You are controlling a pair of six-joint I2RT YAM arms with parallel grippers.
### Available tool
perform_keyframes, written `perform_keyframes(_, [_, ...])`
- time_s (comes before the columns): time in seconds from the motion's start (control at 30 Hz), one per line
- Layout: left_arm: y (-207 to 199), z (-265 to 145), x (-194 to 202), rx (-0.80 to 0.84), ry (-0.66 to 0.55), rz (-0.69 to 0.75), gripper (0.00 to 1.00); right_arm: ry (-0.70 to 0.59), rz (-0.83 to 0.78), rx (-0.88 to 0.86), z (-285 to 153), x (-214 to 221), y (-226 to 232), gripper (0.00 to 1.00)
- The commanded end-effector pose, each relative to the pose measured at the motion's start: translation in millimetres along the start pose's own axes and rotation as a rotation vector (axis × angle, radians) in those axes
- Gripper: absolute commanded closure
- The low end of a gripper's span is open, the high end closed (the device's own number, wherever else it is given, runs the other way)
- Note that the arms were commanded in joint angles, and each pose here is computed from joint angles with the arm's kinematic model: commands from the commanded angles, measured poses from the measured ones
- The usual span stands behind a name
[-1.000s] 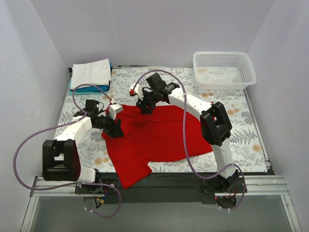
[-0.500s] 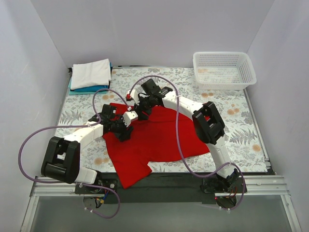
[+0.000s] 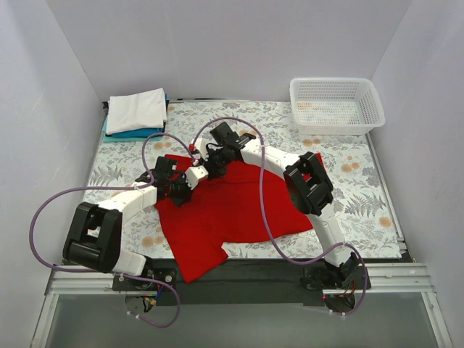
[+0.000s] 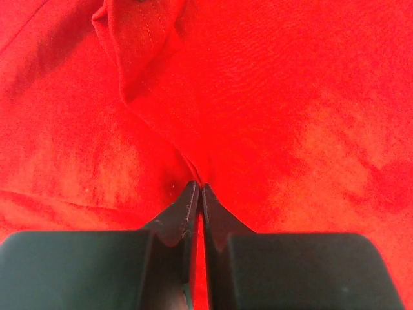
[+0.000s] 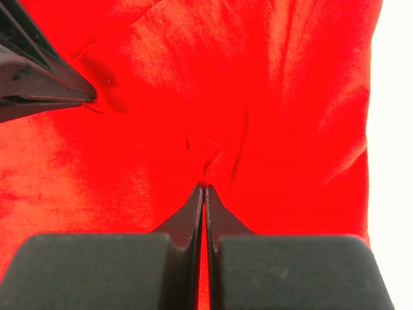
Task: Fold and stack the t-shirts
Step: Fold the tshirt
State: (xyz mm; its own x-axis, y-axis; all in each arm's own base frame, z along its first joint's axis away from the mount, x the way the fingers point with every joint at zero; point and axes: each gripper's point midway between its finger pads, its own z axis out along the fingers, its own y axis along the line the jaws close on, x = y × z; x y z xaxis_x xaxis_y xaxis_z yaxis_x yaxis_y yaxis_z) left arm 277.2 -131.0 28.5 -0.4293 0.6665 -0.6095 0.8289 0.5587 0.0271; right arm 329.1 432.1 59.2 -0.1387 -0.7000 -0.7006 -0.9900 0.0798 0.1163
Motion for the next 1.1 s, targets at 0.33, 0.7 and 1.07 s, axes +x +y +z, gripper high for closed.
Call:
perform_keyframes(0.33, [-7,-49,-40,0.013,-0.065,0.052,1.00,-0.169,-0.004,-0.020,-46,-58,5,0.99])
perform_keyframes(0.7, [-25,-59,-34,0.085,0.074,-0.017,1.00,-0.153,-0.007,-0.040,-50,-44,13,0.99])
perform_keyframes(1.07, [-35,-51,-12,0.115,0.147,-0.055,1.00,-0.114,0.017,-0.084,-43,-20,26,0.99])
